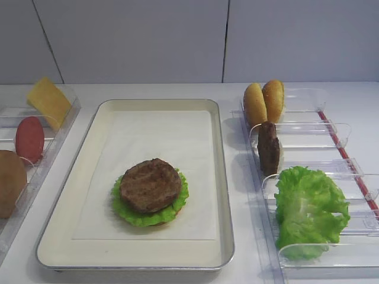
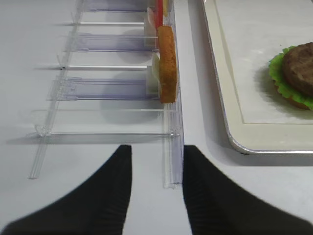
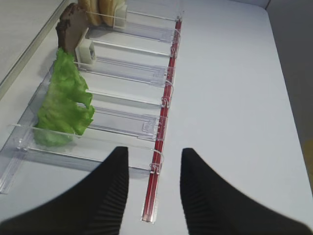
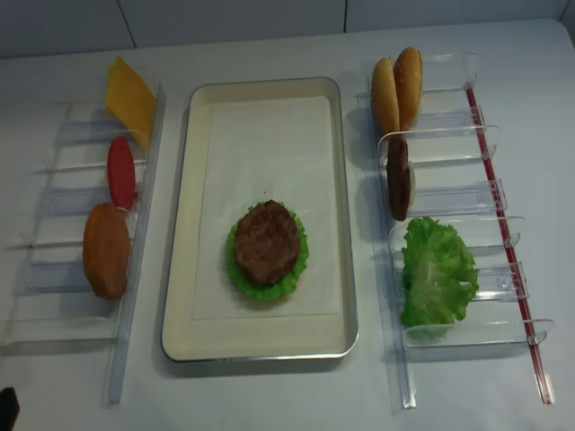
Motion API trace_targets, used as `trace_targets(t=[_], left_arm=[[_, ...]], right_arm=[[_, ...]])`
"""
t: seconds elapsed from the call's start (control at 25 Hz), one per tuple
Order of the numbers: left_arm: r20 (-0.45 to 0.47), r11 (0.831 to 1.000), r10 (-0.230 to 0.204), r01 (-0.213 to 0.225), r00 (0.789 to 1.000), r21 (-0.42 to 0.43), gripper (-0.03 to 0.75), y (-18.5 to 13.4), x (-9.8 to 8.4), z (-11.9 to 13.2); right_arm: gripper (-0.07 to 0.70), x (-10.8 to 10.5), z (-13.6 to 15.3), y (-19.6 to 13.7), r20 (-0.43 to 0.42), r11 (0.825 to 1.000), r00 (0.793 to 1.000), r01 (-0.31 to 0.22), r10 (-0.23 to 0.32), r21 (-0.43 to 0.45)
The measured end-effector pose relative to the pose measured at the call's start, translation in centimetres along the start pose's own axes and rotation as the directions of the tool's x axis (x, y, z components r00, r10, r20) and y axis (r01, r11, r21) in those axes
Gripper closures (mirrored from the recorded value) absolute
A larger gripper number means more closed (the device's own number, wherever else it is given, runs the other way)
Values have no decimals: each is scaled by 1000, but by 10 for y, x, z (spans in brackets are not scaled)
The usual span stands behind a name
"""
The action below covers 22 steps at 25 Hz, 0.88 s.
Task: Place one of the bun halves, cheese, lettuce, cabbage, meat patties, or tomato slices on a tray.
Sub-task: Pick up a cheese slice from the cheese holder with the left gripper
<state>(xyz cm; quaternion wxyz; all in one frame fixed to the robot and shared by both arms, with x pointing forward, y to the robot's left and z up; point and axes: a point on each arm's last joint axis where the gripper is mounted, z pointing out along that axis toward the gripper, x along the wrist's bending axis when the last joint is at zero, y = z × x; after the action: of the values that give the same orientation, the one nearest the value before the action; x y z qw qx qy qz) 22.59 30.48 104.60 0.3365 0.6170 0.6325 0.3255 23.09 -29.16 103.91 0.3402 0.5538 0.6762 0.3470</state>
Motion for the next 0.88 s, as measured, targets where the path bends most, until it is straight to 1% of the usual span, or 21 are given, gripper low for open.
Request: trace_targets(t=[0.08, 0.16, 0.28, 0.44, 0.52, 0.64, 0.76, 0.88], left_arm=[[2, 999, -1, 1, 1000, 36, 478, 10, -1, -1], [3, 996, -14, 14, 1000, 88, 472, 26, -2, 0], [0, 982, -26, 26, 1000, 186, 438, 53, -4, 6], [-9, 949, -25, 27, 1000, 314, 389, 88, -7, 26], [-9, 931, -26, 28, 1000, 363, 380, 106, -9, 39], [-1, 902, -17, 16, 1000, 432, 374, 135, -12, 63], [4, 869, 2, -4, 1000, 495, 373, 162, -14, 94], [16, 858, 24, -28, 1000, 513, 373, 191, -17, 126]], right_arm=[[334, 0, 0, 0, 0, 1000, 1000, 0, 0, 0], [334, 0, 0, 0, 0, 1000, 1000, 0, 0, 0], [334, 0, 0, 0, 0, 1000, 1000, 0, 0, 0], [334, 0, 0, 0, 0, 1000, 1000, 0, 0, 0], [334, 0, 0, 0, 0, 1000, 1000, 0, 0, 0], [334, 0, 0, 0, 0, 1000, 1000, 0, 0, 0], [334, 0, 0, 0, 0, 1000, 1000, 0, 0, 0], [334, 0, 0, 0, 0, 1000, 1000, 0, 0, 0]])
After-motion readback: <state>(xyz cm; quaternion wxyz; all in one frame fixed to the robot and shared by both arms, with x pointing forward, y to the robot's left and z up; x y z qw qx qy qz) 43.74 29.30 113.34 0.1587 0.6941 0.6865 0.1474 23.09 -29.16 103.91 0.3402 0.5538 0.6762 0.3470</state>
